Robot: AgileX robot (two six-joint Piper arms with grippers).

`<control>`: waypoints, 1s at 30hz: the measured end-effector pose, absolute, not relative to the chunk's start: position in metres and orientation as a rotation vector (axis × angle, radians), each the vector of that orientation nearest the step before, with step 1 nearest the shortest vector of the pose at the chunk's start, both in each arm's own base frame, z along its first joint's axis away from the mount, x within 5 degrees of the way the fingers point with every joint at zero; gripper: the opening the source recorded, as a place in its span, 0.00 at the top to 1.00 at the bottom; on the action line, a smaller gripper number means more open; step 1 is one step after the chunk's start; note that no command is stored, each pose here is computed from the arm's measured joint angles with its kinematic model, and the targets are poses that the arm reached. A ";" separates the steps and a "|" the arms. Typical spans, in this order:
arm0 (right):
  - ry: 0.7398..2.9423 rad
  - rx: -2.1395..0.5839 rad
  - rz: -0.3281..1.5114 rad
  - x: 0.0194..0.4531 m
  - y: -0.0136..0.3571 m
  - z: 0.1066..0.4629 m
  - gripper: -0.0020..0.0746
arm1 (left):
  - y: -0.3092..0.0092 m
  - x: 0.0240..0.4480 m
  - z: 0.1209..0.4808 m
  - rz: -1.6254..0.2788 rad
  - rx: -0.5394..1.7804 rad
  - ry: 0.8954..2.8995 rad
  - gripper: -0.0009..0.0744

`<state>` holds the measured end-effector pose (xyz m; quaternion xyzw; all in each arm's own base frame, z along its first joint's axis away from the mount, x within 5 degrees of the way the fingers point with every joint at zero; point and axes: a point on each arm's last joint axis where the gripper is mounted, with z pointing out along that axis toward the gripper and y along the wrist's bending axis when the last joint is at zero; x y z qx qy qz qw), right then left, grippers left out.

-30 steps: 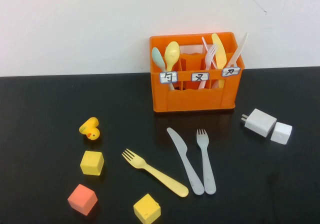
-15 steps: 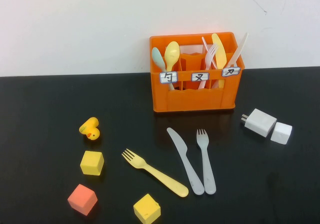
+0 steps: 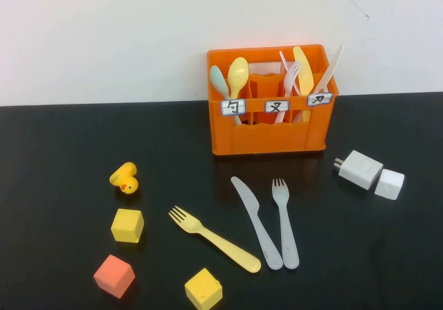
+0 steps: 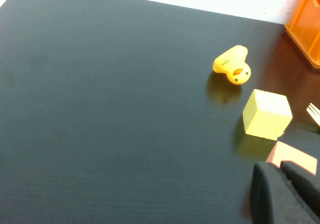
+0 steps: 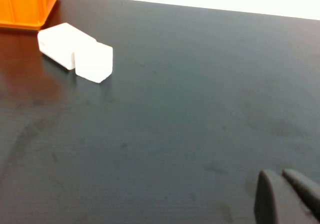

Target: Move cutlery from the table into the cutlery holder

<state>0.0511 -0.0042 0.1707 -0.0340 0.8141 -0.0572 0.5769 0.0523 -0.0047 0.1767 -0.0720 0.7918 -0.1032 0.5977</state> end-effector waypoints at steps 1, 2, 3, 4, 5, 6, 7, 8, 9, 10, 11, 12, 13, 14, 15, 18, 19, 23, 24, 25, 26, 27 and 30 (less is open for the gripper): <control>1.905 -0.079 -0.134 0.051 -0.004 0.171 0.98 | -0.005 0.052 0.177 -0.240 -0.167 1.837 0.99; 1.905 -0.079 -0.134 0.051 -0.004 0.171 0.98 | -0.005 0.052 0.177 -0.240 -0.167 1.837 0.99; 1.905 -0.079 -0.134 0.051 -0.004 0.171 0.98 | -0.005 0.052 0.177 -0.240 -0.167 1.837 0.99; 1.905 -0.079 -0.134 0.051 -0.004 0.171 0.98 | -0.005 0.052 0.177 -0.240 -0.167 1.837 0.99; 1.905 -0.079 -0.134 0.051 -0.004 0.171 0.98 | -0.005 0.052 0.177 -0.240 -0.167 1.837 0.99; 1.905 -0.081 -0.136 0.051 -0.004 0.171 0.98 | -0.005 0.052 0.177 -0.240 -0.167 1.837 0.99; 1.905 -0.082 -0.138 0.051 -0.004 0.171 0.98 | -0.005 0.052 0.177 -0.240 -0.167 1.837 0.99; 1.905 -0.082 -0.138 0.051 -0.004 0.171 0.98 | -0.005 0.052 0.177 -0.240 -0.167 1.837 0.99; 1.905 -0.082 -0.138 0.051 -0.004 0.171 0.98 | -0.005 0.052 0.177 -0.240 -0.167 1.837 0.99; 1.905 -0.082 -0.138 0.051 -0.004 0.171 0.98 | -0.005 0.052 0.177 -0.240 -0.167 1.837 0.99; 1.905 -0.082 -0.138 0.051 -0.004 0.171 0.98 | -0.005 0.052 0.177 -0.240 -0.167 1.837 0.99; 1.905 -0.082 -0.138 0.051 -0.004 0.171 0.98 | -0.005 0.052 0.177 -0.240 -0.167 1.837 0.99; 1.905 -0.082 -0.138 0.051 -0.004 0.171 0.98 | -0.005 0.052 0.177 -0.240 -0.167 1.837 0.99; 1.899 -0.083 -0.140 0.051 -0.004 0.171 0.98 | -0.005 0.052 0.177 -0.240 -0.167 1.837 0.99; 1.893 -0.083 -0.139 0.051 -0.004 0.172 0.98 | -0.005 0.052 0.177 -0.240 -0.167 1.837 0.99; 1.867 -0.086 -0.141 0.052 -0.004 0.172 0.98 | -0.005 0.052 0.177 -0.240 -0.167 1.837 0.99; 1.854 -0.086 -0.140 0.053 -0.004 0.173 0.98 | -0.005 0.052 0.177 -0.240 -0.167 1.835 0.99; 1.785 -0.088 -0.139 0.054 -0.004 0.179 0.98 | -0.005 0.053 0.177 -0.240 -0.166 1.829 0.99; 1.771 -0.088 -0.138 0.055 -0.003 0.180 0.98 | -0.005 0.053 0.178 -0.241 -0.166 1.824 0.99; 1.751 -0.088 -0.138 0.055 -0.003 0.182 0.98 | -0.005 0.053 0.178 -0.241 -0.166 1.817 0.99; 1.732 -0.089 -0.137 0.055 -0.003 0.184 0.98 | -0.005 0.053 0.179 -0.242 -0.165 1.808 0.99; 1.715 -0.090 -0.139 0.056 -0.003 0.185 0.98 | -0.005 0.053 0.180 -0.243 -0.164 1.795 0.99; 1.641 -0.096 -0.142 0.056 -0.002 0.192 0.98 | -0.004 0.055 0.187 -0.249 -0.159 1.711 0.99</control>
